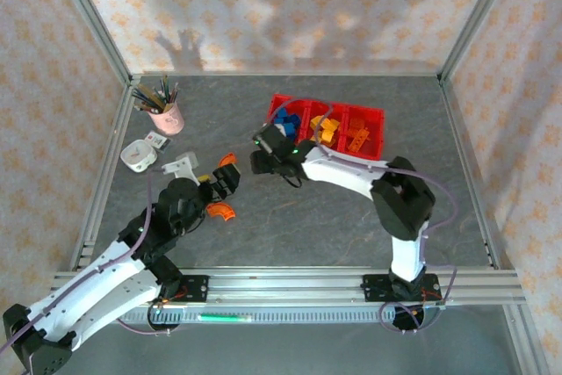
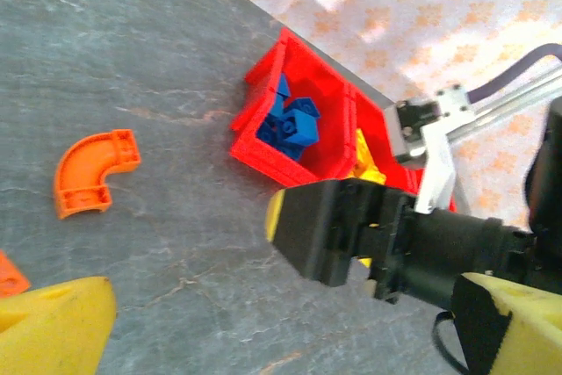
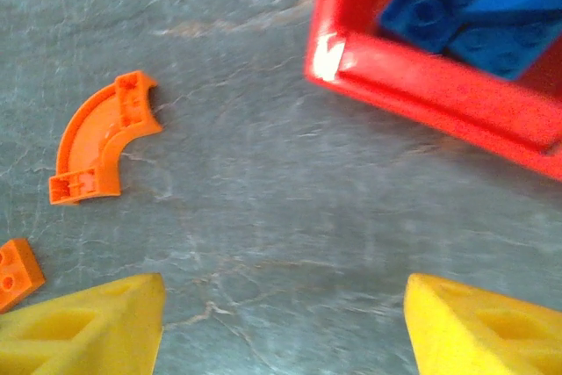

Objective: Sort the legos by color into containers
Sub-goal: Place the lego in the container, then pick up the lego from the middle-left of the table.

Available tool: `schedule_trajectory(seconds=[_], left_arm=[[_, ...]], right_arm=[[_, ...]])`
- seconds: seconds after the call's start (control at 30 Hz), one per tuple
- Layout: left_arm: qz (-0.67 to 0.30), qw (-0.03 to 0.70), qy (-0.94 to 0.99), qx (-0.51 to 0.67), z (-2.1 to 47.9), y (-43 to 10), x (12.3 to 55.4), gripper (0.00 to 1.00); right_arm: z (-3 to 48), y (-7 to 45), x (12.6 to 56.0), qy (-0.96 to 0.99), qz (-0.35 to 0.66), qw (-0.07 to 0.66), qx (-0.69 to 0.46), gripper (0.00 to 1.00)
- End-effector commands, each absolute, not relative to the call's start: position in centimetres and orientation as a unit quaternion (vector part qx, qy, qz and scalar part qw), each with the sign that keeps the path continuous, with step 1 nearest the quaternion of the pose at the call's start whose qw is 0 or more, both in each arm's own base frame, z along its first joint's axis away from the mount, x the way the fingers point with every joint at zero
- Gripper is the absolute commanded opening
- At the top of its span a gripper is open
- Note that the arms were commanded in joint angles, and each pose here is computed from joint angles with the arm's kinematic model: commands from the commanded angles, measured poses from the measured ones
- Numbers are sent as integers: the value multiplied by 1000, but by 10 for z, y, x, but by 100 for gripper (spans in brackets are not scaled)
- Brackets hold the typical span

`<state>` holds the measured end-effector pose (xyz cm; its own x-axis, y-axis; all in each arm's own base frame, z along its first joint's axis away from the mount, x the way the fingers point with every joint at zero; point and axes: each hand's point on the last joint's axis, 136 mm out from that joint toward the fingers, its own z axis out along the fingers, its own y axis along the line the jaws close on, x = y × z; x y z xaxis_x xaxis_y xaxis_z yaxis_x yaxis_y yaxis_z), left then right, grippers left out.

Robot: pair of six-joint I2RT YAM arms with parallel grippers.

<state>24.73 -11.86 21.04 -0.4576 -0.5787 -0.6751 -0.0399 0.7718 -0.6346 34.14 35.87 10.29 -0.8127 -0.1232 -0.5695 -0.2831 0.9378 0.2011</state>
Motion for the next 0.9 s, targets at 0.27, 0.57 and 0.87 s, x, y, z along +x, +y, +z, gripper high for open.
schedule_trajectory(seconds=[0.27,0.57,0.87], left_arm=[[-219,487,808,-249,201,-75,227,99],[-196,497,802,-268,206,-57,218,99],[-196,497,803,-265,206,-59,221,99]], right_arm=[[77,433,342,932,138,305,-138,78],[52,469,345,930,137,298,-167,79],[25,483,354,932,105,292,-187,70]])
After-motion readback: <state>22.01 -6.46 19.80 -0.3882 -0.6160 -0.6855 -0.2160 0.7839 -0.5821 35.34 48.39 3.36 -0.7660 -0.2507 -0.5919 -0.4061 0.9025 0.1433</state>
